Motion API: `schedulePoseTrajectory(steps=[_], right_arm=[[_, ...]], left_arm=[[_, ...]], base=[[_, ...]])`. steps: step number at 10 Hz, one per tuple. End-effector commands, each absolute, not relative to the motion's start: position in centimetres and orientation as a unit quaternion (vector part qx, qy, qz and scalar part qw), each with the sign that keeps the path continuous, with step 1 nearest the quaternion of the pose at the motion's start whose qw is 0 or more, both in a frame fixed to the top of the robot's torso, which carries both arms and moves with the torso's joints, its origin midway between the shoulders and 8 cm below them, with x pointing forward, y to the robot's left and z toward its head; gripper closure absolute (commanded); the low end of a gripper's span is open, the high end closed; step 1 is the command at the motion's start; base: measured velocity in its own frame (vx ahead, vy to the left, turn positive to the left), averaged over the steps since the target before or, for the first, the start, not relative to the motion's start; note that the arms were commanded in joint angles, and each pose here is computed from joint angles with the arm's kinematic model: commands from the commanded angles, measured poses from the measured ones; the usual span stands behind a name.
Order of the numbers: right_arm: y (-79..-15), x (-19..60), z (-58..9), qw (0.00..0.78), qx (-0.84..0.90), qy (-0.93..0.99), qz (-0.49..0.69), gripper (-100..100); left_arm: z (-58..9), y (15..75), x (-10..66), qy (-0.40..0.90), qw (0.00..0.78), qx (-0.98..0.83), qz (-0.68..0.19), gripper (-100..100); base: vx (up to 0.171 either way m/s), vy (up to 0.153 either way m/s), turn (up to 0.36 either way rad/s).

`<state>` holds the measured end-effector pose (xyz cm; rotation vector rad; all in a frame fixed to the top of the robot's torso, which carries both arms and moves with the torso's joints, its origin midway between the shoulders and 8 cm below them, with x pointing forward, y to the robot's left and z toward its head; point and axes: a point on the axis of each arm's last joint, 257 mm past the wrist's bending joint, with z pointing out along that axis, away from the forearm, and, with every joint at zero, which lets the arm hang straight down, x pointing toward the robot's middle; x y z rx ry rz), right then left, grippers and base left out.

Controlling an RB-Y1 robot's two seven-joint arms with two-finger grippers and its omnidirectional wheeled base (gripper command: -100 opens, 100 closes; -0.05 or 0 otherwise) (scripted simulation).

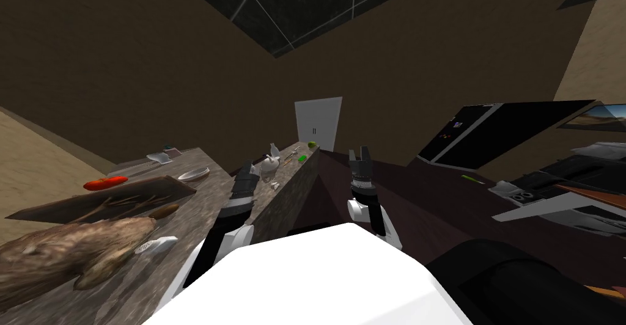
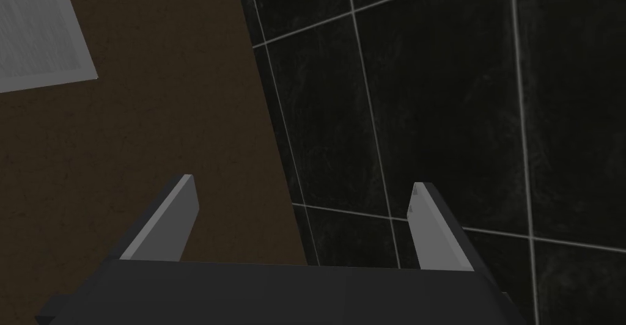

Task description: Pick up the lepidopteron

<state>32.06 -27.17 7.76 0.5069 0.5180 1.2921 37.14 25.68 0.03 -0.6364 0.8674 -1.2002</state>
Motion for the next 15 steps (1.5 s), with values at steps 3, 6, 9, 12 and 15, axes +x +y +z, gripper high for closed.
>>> schedulePoseTrajectory(steps=[3, 6, 9, 12, 15], right_arm=[[-27.2, 32.1, 7.8, 0.738, 0.231, 0.236, 0.589, 0], [-27.2, 32.1, 7.8, 0.738, 0.231, 0.236, 0.589, 0], [-27.2, 32.1, 7.8, 0.738, 0.231, 0.236, 0.589, 0], [-27.2, 32.1, 7.8, 0.738, 0.231, 0.236, 0.589, 0], [-27.2, 32.1, 7.8, 0.738, 0.231, 0.236, 0.589, 0]], left_arm=[[-1.8, 26.8, 38.3, 0.431, 0.690, -0.291, -0.503, -100], [-3.7, 27.9, 39.2, 0.467, 0.685, -0.299, -0.472, -100], [-5.6, 29.2, 39.9, 0.504, 0.678, -0.306, -0.438, -100], [-7.4, 30.6, 40.5, 0.540, 0.671, -0.311, -0.402, -100], [-9.0, 31.5, 40.9, 0.566, 0.659, -0.321, -0.377, -100]], base=[[-0.013, -0.004, -0.057], [-0.018, -0.004, -0.073], [-0.019, -0.005, -0.071], [-0.018, -0.007, -0.066], [-0.006, -0.012, -0.040]])
